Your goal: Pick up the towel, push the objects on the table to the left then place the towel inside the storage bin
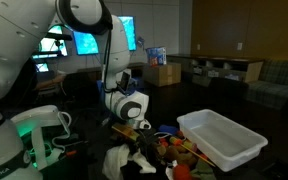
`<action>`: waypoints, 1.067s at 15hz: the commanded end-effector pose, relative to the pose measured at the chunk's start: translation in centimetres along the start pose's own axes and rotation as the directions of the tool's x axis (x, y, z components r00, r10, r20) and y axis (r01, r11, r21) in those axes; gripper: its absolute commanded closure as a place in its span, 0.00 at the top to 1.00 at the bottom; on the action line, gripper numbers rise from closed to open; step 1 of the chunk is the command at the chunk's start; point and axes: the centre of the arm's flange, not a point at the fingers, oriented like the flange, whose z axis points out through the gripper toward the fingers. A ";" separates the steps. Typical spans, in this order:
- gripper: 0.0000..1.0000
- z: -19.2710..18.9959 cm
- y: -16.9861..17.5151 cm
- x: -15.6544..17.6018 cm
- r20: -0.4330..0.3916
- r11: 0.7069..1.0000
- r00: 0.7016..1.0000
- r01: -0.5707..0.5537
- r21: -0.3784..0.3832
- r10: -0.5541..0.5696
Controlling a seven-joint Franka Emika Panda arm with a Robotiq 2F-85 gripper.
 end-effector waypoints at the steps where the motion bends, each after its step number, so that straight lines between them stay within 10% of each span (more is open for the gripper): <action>1: 0.10 0.9 -2.1 5.2 -0.029 0.994 0.994 -0.105 0.008 0.105; 12: 0.10 -2.1 0.2 12.6 -0.085 0.856 0.853 -0.516 0.020 0.516; 16: 0.10 -2.9 1.7 11.3 -0.066 0.860 0.857 -0.510 0.036 0.511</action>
